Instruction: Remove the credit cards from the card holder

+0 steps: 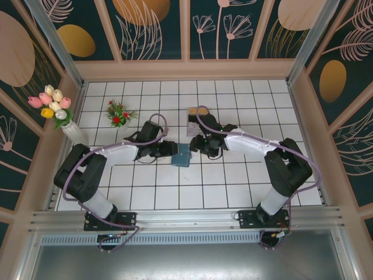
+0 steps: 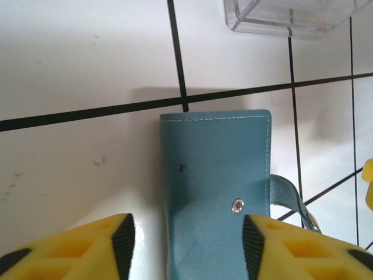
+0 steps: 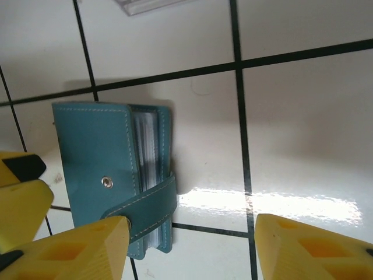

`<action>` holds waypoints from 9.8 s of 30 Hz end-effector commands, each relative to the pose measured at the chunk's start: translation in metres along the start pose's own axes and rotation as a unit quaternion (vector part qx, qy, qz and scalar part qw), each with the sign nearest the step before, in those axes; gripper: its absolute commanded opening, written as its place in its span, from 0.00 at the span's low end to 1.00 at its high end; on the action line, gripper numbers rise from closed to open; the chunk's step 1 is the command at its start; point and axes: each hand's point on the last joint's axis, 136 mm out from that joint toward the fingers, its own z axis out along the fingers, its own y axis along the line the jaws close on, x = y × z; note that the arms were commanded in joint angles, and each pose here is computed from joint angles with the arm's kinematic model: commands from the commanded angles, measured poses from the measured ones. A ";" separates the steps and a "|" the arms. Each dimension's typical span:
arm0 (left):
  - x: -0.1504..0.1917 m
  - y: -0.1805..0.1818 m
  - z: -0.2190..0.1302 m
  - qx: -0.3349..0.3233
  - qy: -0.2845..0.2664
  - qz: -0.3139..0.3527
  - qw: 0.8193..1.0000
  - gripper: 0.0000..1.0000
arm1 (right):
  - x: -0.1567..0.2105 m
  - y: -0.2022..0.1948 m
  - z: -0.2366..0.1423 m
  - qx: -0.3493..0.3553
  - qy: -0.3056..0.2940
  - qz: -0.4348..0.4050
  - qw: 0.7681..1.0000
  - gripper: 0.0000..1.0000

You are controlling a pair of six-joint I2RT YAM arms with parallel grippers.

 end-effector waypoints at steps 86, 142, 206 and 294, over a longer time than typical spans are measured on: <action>-0.004 -0.051 0.005 0.100 -0.029 -0.060 0.993 0.48 | -0.017 -0.101 -0.015 0.143 -0.027 0.018 0.989 0.03; 0.008 -0.099 0.054 0.061 0.063 0.019 0.996 0.64 | -0.041 -0.022 -0.065 -0.021 -0.071 -0.002 0.997 0.04; 0.014 -0.029 0.053 -0.086 0.024 -0.005 0.996 0.00 | -0.035 -0.019 -0.036 -0.073 -0.041 0.020 0.996 0.36; 0.016 -0.032 0.050 -0.004 0.034 -0.038 0.999 0.00 | -0.017 0.019 -0.031 -0.248 0.031 0.018 0.968 0.48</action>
